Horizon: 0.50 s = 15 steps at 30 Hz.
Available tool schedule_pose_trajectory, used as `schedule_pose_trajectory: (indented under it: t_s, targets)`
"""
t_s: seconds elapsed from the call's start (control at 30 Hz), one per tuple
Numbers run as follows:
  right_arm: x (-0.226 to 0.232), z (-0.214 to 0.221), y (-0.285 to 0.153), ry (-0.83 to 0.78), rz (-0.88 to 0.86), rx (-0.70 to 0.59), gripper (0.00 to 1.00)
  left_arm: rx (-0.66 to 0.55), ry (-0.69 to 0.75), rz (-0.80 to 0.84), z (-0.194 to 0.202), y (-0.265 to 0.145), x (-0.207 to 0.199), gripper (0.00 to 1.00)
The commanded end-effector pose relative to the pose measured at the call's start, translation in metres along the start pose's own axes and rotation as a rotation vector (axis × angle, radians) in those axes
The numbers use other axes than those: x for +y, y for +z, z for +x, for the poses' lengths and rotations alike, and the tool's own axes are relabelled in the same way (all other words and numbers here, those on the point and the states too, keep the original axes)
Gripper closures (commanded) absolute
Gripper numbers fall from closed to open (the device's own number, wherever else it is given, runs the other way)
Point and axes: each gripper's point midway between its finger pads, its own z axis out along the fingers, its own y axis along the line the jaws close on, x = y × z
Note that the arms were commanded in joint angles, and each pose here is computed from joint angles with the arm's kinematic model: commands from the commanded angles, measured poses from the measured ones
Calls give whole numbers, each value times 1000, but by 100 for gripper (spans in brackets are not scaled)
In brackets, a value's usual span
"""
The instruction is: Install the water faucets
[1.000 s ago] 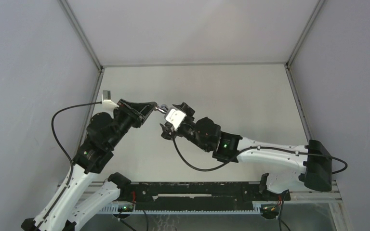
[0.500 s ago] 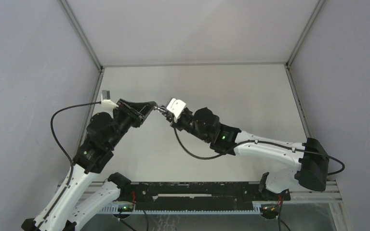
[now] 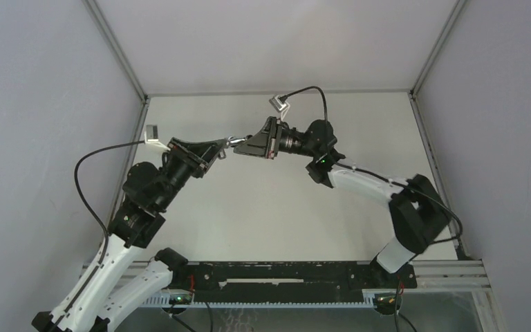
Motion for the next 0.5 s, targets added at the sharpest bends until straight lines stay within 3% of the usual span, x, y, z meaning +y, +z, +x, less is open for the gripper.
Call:
schedule_pose_trajectory:
  t_s: [0.0, 0.07, 0.2, 0.37, 0.47]
  targets:
    - [98, -25, -27, 390, -477, 64, 85, -2, 34, 45, 3, 0, 2, 100]
    - [88, -21, -25, 465, -469, 88, 86, -8, 36, 40, 3, 0, 4, 100]
    - [76, -11, -24, 460, -435, 92, 84, -5, 43, 28, 4, 2, 8, 100]
    - [60, 6, -28, 460, -365, 135, 51, -39, 39, -38, -1, 5, 22, 100]
    - [32, 31, -38, 485, -236, 164, 39, -63, 42, -83, -5, 10, 34, 100]
